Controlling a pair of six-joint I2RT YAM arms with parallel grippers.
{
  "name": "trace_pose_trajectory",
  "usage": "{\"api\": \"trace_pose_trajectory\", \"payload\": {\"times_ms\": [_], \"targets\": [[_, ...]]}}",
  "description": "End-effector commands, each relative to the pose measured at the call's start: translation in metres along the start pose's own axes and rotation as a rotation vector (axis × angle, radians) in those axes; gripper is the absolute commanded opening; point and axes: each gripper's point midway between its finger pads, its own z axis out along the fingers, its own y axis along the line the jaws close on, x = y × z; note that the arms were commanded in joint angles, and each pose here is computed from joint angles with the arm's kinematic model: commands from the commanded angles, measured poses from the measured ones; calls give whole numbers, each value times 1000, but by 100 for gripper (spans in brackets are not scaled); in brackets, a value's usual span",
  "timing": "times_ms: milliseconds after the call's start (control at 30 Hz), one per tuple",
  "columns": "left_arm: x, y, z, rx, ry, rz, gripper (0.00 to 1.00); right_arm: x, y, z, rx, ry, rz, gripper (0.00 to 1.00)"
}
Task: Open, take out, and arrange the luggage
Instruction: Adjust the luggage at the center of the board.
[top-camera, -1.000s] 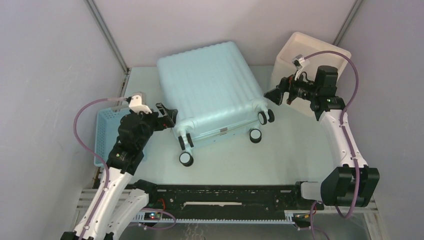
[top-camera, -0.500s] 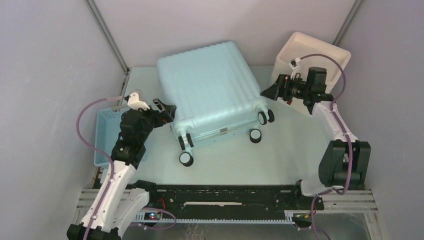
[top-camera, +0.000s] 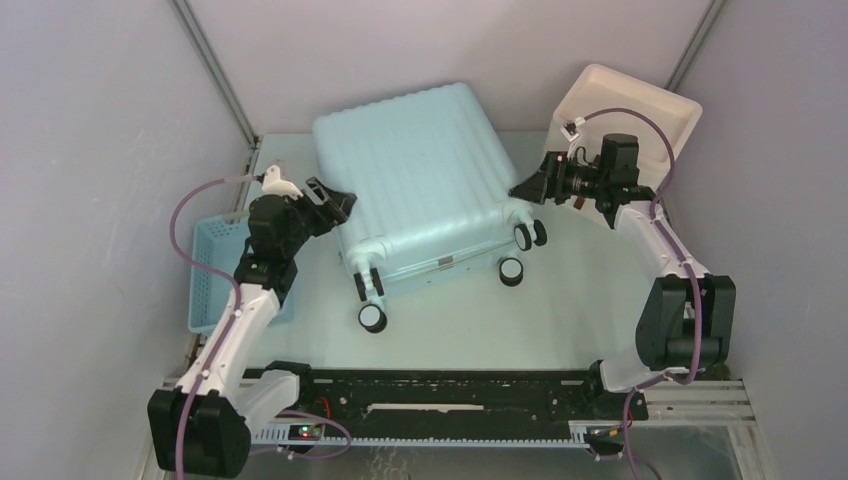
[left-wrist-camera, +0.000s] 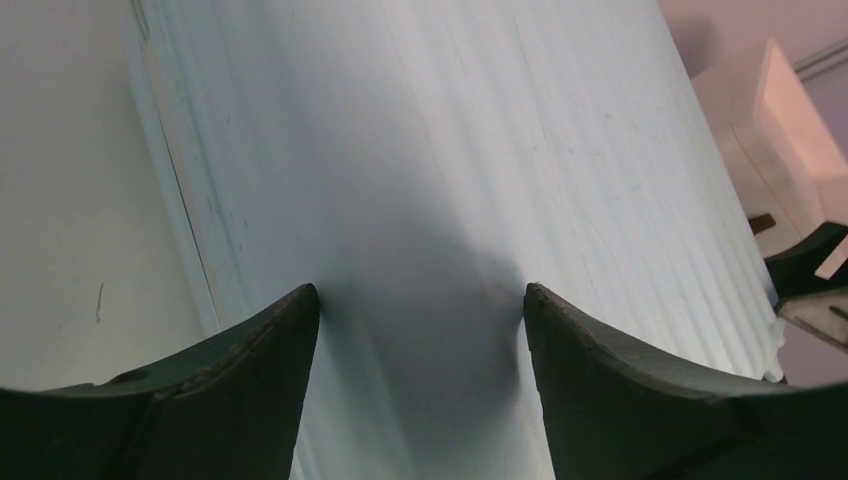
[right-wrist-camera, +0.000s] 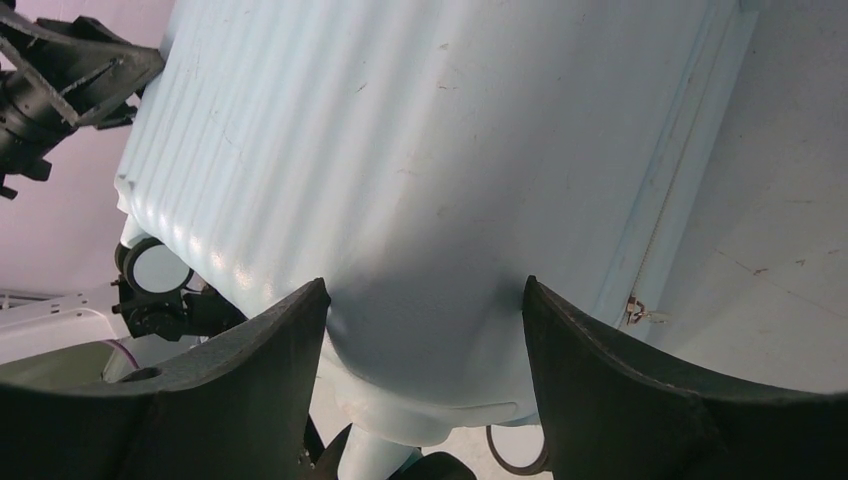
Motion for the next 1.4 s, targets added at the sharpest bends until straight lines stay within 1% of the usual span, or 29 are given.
{"api": "trace_pose_trajectory", "payload": {"times_ms": [0, 100, 200, 433, 533, 733, 900, 1067, 1200, 1367], "targets": [[0, -23, 16, 107, 76, -33, 76, 28, 68, 8, -247, 120, 5, 77], [-5, -28, 29, 121, 101, -39, 72, 41, 79, 11, -271, 138, 3, 77], [-6, -26, 44, 116, 135, -42, 70, 52, 94, 12, -296, 147, -11, 77], [-17, -32, 73, 138, 173, -35, 69, 72, 118, 19, -338, 159, -39, 78], [-15, -30, 82, 128, 208, -41, 69, 81, 125, 25, -356, 182, -41, 78], [-22, -33, 92, 128, 223, -26, 69, 97, 144, 32, -406, 223, -61, 79], [-28, -37, 100, 140, 233, -11, 69, 106, 157, 32, -458, 252, -84, 81], [-36, -49, 116, 187, 264, -30, 68, 114, 173, 30, -507, 272, -126, 85], [-29, -56, 131, 222, 311, -73, 68, 123, 181, 33, -524, 293, -143, 85], [-24, -66, 144, 247, 335, -75, 68, 139, 195, 37, -564, 328, -181, 85]]}}
